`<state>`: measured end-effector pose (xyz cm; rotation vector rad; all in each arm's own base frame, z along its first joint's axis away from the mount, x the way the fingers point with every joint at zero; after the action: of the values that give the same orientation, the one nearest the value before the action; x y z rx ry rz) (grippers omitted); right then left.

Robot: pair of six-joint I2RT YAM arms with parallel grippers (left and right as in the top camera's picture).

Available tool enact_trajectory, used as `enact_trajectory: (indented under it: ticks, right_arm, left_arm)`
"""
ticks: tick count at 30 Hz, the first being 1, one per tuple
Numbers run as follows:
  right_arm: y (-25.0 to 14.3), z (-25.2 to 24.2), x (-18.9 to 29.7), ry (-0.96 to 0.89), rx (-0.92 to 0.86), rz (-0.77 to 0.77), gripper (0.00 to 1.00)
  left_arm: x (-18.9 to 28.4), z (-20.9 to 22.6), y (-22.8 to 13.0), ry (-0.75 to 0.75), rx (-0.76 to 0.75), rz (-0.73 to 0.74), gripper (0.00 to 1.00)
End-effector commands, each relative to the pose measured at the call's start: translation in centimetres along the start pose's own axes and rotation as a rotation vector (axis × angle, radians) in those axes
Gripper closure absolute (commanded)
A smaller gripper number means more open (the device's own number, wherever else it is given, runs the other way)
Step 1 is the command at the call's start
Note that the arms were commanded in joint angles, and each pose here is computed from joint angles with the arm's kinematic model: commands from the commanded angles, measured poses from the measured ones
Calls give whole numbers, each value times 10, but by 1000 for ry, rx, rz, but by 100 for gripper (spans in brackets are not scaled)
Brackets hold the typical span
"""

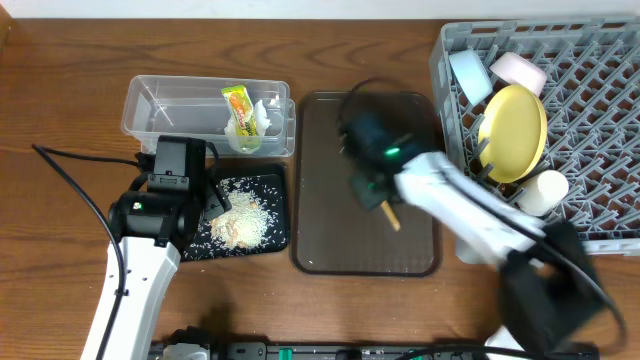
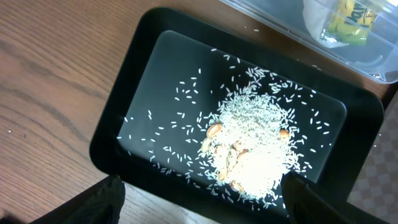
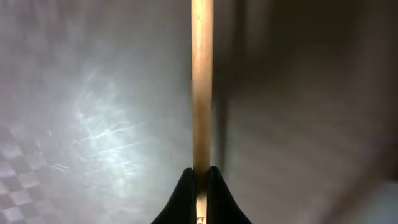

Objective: Sort waste into correct bins and load items into the dishwasher rack
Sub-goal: 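Grasp the second chopstick and place it into the rack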

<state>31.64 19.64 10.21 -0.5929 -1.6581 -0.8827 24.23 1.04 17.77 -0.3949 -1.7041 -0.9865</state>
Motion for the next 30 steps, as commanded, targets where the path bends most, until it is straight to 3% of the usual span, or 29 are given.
enact_trajectory:
  ticks: [1,6,11,19,20,23,30]
  right_arm:
    - [12,-50,53,-85,-87,-144,99]
    - [-10,-113,80,-160,-196,-176,99]
    - [-35,-163,77,-204,-337,-143,99]
    - [-47,-177,56,-147,-334,-93,98]
    - [-47,-177,55,-143,-333,-92,96]
    - [-44,-173,58,-117,-331,-112,66]
    - [-38,-169,83,-101,-372,-200,61]
  left_arm:
    - [2,2,5,13,18,-18,17]
    - [2,2,5,13,18,-18,17]
    - [2,2,5,12,19,-18,17]
    - [2,2,5,12,19,-18,17]
    - [2,2,5,12,19,-19,17]
    - [2,0,6,4,20,-26,17]
    - [16,-42,13,-240,-152,-13,17]
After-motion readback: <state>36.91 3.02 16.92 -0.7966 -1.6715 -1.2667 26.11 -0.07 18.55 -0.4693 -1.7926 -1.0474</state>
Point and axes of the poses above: each gripper's point midway between its finger pads, its own x axis back along the fingers, its own z axis along the line the jaws close on, y = z × x, the point moved 3 cm from there along x, back along the fingers, and after that the axes turned 11 degrees about x, right-handed, at the moved point
